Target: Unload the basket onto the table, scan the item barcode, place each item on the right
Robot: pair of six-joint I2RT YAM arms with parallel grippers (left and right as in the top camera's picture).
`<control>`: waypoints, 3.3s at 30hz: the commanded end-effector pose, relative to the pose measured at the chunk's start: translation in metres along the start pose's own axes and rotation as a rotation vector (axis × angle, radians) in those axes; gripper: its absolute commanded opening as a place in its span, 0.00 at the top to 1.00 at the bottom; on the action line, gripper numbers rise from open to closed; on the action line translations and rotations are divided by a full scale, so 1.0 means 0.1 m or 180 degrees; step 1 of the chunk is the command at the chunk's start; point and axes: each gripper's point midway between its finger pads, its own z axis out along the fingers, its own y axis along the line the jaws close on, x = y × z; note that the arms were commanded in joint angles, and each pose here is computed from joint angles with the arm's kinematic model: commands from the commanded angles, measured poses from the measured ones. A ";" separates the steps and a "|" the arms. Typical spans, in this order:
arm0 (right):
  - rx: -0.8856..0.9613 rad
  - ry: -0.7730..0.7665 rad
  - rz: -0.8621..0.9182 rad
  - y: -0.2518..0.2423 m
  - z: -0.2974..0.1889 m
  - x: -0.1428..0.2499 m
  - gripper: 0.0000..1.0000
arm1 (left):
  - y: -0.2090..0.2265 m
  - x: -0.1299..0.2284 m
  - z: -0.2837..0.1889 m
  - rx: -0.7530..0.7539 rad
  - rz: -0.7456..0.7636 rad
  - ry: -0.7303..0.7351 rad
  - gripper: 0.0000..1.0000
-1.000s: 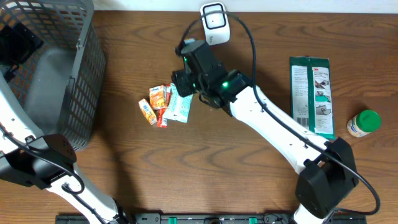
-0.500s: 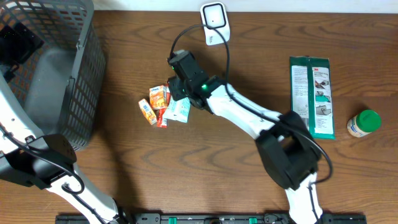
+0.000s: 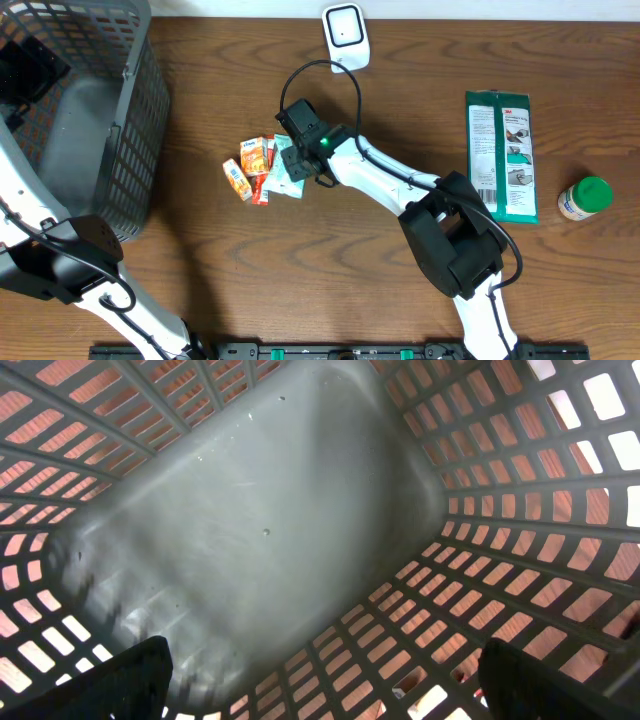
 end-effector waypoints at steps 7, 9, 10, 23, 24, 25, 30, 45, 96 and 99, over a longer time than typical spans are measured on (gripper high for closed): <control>0.0097 0.0247 -0.0103 -0.09 -0.77 0.18 0.75 | -0.04 -0.01 -0.15 0.0067 0.0010 -0.0097 0.02; 0.0054 0.0099 -0.0114 -0.06 -0.99 0.09 0.73 | -0.04 -0.01 -0.15 0.0067 0.0011 -0.0098 0.02; 0.0041 0.0047 -0.0112 -0.06 -1.04 0.06 0.71 | -0.04 -0.01 -0.15 0.0067 0.0011 -0.0098 0.02; -0.0183 0.0363 -0.0073 0.20 -0.56 0.29 0.85 | -0.04 -0.01 -0.15 0.0067 0.0011 -0.0098 0.02; -0.0190 0.0415 -0.0057 0.23 -0.51 0.34 0.85 | -0.04 -0.01 -0.15 0.0067 0.0011 -0.0098 0.02; -0.0193 0.0489 -0.0047 0.26 -0.43 0.40 0.85 | -0.04 -0.01 -0.15 0.0067 0.0011 -0.0098 0.02; -0.0308 0.0729 -0.0143 0.48 -0.20 0.65 0.86 | -0.04 -0.01 -0.15 0.0067 0.0011 -0.0098 0.02; -0.0399 -0.0148 -0.0101 0.24 -0.51 -0.20 0.79 | -0.04 -0.01 -0.15 0.0067 0.0011 -0.0098 0.02; -0.0586 0.2359 0.1131 -0.22 -0.52 1.35 0.91 | -0.04 -0.01 -0.15 0.0067 0.0010 -0.0097 0.02; -0.0651 0.2200 0.1155 -0.30 -0.46 1.23 0.88 | -0.04 -0.01 -0.15 0.0067 0.0011 -0.0098 0.02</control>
